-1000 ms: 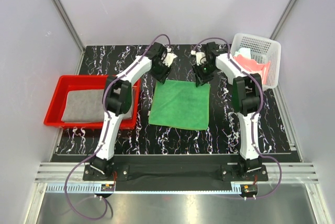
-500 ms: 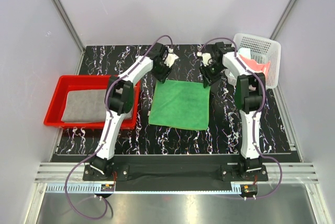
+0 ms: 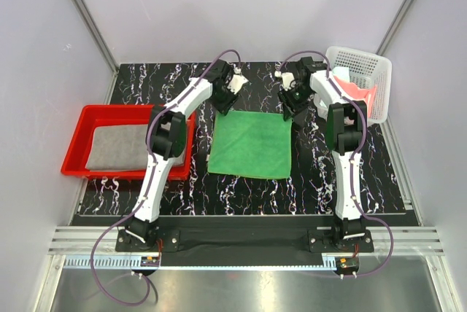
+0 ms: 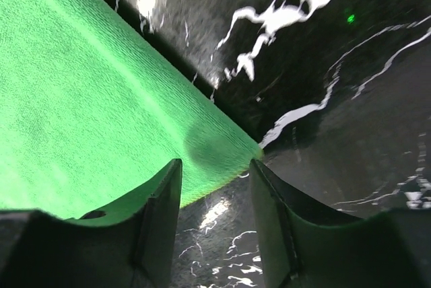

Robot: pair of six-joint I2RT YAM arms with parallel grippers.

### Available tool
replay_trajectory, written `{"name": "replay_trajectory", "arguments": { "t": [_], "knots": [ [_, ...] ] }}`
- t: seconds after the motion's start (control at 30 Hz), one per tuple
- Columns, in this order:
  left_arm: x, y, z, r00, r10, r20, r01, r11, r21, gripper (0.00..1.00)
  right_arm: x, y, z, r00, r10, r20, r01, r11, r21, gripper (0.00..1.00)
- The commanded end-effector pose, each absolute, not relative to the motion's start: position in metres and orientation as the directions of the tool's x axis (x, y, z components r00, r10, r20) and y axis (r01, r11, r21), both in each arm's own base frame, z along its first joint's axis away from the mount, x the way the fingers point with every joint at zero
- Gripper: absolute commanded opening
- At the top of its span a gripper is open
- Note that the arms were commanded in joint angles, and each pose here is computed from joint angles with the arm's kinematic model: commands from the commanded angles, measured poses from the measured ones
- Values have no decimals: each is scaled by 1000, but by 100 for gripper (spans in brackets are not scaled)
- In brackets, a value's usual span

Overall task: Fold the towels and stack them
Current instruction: Fold the towel

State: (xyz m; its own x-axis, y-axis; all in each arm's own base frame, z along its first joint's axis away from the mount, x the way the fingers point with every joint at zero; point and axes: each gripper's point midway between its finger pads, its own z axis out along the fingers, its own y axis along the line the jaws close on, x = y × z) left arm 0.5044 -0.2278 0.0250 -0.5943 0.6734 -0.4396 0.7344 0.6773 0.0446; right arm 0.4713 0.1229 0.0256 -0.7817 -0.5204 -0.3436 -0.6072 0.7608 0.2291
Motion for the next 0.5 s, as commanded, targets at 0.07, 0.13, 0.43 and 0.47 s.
{"name": "replay_trajectory", "arguments": {
  "t": [0.07, 0.13, 0.43, 0.47],
  "knots": [
    [525, -209, 45, -569, 675, -469, 720, 685, 113, 44, 489, 123, 50, -738, -531, -416, -640, 746, 185, 52],
    [524, -208, 43, -573, 677, -462, 721, 684, 108, 44, 491, 124, 52, -720, -543, -432, -659, 731, 177, 52],
    [521, -213, 67, -558, 650, -515, 719, 689, 90, 51, 494, 138, 43, -685, -559, -468, -706, 669, 233, 52],
    [522, -213, 69, -554, 649, -521, 719, 689, 94, 51, 496, 140, 42, -682, -557, -474, -709, 664, 239, 52]
  ]
}}
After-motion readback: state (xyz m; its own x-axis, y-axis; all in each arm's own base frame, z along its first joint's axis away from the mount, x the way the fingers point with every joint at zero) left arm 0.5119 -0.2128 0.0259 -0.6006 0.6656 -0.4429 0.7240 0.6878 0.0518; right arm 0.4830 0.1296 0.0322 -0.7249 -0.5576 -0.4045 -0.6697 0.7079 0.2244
